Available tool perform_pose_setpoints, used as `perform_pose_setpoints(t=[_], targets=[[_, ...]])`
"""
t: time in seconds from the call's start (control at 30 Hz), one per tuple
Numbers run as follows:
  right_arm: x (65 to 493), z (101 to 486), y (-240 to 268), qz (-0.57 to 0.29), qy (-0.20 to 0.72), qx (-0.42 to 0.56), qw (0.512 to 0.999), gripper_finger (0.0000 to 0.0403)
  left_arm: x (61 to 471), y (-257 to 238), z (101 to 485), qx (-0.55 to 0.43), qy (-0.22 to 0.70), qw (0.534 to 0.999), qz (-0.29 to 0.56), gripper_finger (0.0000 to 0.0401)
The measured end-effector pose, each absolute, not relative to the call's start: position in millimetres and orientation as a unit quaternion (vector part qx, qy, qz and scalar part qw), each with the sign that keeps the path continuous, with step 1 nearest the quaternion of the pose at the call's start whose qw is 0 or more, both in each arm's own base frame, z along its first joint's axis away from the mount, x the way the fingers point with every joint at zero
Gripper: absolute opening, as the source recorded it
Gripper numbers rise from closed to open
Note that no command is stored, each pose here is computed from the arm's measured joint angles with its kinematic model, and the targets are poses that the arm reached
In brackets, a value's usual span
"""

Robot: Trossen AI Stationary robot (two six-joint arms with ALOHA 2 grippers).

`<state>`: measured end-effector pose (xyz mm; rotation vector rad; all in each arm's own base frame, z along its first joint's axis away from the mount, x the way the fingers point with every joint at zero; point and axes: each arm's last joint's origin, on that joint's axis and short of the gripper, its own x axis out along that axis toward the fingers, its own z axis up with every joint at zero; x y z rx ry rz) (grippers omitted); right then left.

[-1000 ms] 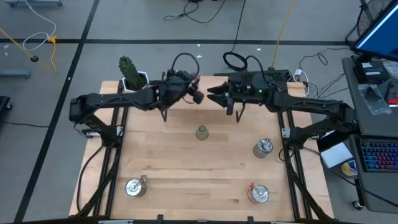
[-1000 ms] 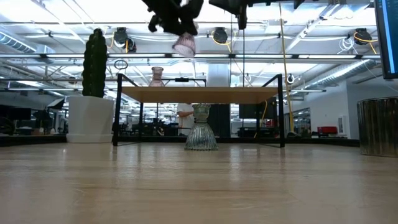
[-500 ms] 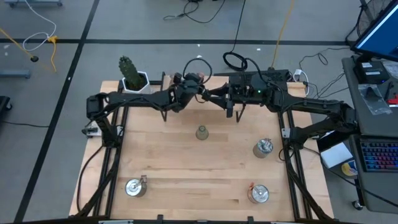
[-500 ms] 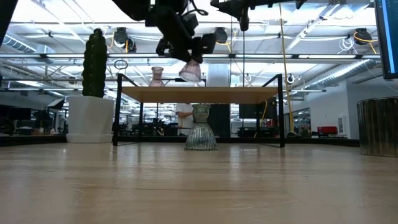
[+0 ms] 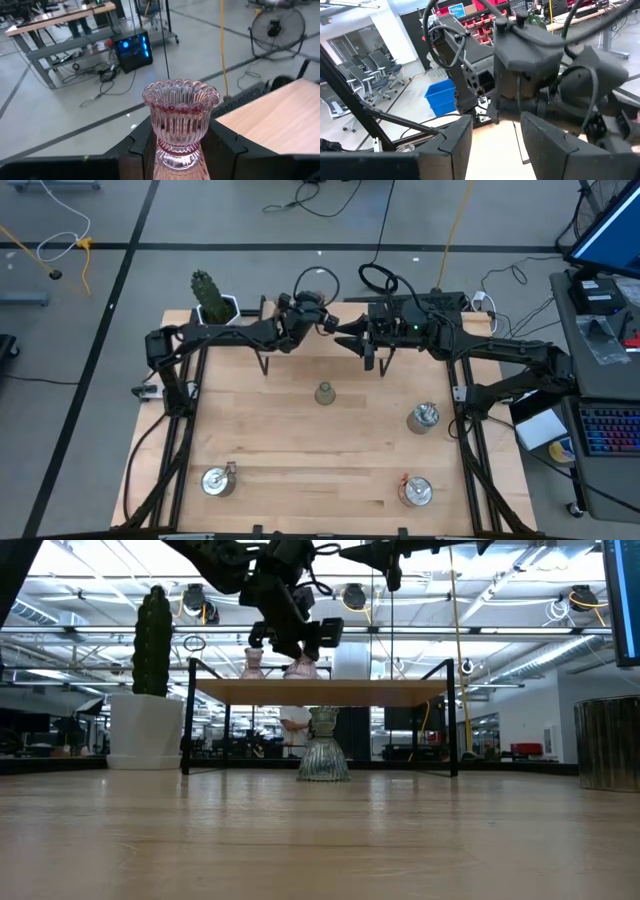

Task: Pick & Place candle stick holders
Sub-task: Put the pink candle holder on the shelf

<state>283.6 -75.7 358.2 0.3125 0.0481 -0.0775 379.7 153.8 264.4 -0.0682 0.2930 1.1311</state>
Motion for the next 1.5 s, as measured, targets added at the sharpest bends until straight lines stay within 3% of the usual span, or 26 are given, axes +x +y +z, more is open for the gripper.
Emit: perform_pose_setpoints(t=[0.6, 0.83, 0.97, 1.5], targets=[[283, 357, -78, -0.044, 0.029, 0.155, 0.986, 0.0160, 382, 157, 254, -0.032, 0.151, 0.828, 0.539, 0.0125], [282, 357, -81, -0.050, 0.028, 0.155, 0.986, 0.0160, 382, 156, 253, -0.027, 0.154, 0.821, 0.549, 0.0215], [282, 357, -81, -0.049, 0.028, 0.155, 0.986, 0.0160, 382, 156, 254, -0.026, 0.152, 0.821, 0.550, 0.0233], [282, 357, -81, -0.050, 0.028, 0.155, 0.986, 0.0160, 387, 134, 263, 0.046, 0.161, 0.803, 0.572, 0.0182]])
